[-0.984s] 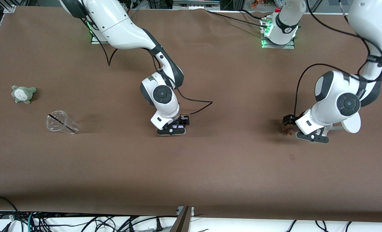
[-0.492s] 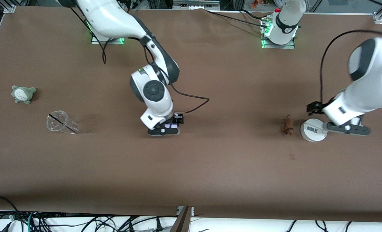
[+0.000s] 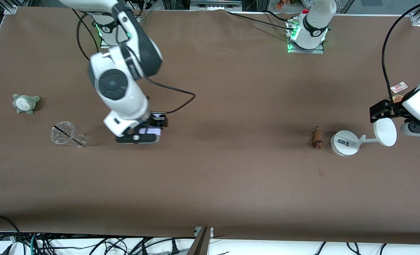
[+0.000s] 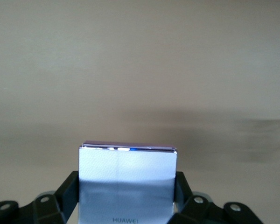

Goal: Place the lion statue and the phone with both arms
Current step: 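Lift the phone toward the cup while the left gripper withdraws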

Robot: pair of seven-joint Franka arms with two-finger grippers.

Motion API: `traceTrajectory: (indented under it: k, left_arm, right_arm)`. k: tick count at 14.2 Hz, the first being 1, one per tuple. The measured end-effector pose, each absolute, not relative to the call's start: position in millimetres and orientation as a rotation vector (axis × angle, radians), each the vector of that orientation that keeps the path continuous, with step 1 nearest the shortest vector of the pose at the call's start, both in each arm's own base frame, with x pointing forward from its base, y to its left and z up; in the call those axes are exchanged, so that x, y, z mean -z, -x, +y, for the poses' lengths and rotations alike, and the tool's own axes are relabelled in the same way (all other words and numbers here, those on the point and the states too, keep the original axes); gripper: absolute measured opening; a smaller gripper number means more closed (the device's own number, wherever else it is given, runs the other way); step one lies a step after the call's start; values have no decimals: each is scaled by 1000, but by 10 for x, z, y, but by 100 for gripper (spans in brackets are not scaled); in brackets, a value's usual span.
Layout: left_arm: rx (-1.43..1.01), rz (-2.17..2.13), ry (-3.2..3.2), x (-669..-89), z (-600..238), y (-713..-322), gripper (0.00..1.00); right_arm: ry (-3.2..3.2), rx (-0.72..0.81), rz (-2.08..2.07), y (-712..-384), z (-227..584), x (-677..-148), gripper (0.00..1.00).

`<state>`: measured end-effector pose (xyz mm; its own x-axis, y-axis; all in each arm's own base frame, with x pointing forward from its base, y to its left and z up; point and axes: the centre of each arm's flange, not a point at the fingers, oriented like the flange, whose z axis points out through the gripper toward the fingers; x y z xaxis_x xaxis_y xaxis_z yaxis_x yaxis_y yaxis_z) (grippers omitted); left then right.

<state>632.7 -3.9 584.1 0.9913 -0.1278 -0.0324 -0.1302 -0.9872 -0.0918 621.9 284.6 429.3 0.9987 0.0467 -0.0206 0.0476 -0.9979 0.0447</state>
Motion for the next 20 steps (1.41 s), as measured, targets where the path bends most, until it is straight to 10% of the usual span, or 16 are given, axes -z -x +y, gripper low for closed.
traceTrajectory:
  k: [20]
  left_arm:
    - [-29, 47, 3082, -5939, -64, -5562, 100]
  right_arm:
    - [-3131, -35, 204, -6329, 356, -2623, 84]
